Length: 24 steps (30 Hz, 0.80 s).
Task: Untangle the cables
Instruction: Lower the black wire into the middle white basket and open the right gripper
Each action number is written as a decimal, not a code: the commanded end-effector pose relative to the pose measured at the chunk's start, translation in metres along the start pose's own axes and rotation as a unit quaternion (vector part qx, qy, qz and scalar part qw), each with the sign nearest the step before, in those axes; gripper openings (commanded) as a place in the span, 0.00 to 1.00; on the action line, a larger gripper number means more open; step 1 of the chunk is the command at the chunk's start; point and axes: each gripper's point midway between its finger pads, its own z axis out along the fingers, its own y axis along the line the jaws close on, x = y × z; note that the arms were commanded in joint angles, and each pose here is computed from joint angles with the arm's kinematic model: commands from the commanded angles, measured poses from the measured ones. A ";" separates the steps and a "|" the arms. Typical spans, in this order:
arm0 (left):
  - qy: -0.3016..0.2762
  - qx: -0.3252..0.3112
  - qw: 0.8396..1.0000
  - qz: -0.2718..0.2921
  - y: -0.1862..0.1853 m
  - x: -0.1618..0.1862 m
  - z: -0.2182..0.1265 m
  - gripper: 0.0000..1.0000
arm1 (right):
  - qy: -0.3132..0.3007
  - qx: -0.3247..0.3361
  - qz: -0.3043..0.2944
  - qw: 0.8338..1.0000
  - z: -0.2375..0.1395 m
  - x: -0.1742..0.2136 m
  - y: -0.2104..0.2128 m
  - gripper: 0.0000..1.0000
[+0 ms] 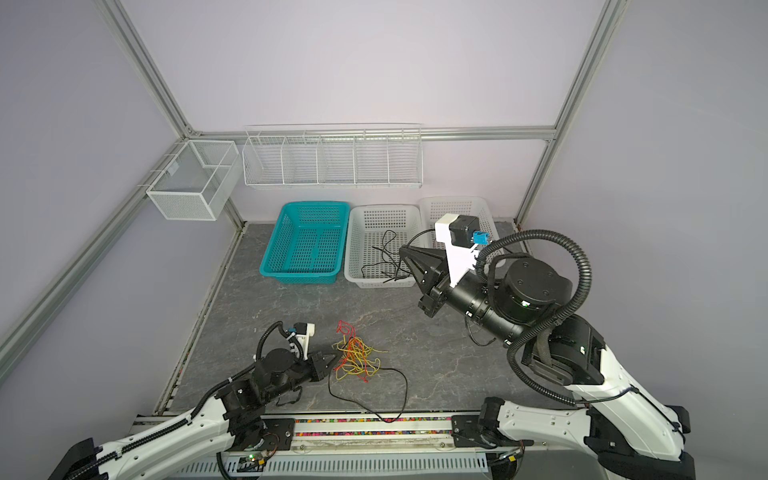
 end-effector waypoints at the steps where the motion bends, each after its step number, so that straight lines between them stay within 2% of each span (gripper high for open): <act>1: -0.014 -0.029 0.999 0.023 0.003 -0.009 -0.003 0.00 | 0.036 0.039 -0.029 0.998 0.007 0.015 -0.017 0.06; 8: -0.031 -0.066 0.995 0.069 -0.014 -0.035 -0.011 0.00 | 0.082 0.045 -0.006 0.996 0.053 0.035 -0.046 0.06; 17: -0.007 -0.114 0.985 0.131 -0.017 -0.044 -0.015 0.00 | 0.118 0.069 0.025 0.990 0.131 0.062 -0.113 0.06; 22: -0.003 -0.139 0.973 0.185 -0.029 -0.059 -0.021 0.00 | 0.151 0.078 0.049 0.984 0.174 0.094 -0.148 0.06; 24: -0.001 -0.160 0.963 0.217 -0.030 -0.066 -0.022 0.00 | 0.167 0.083 0.056 0.981 0.191 0.111 -0.163 0.06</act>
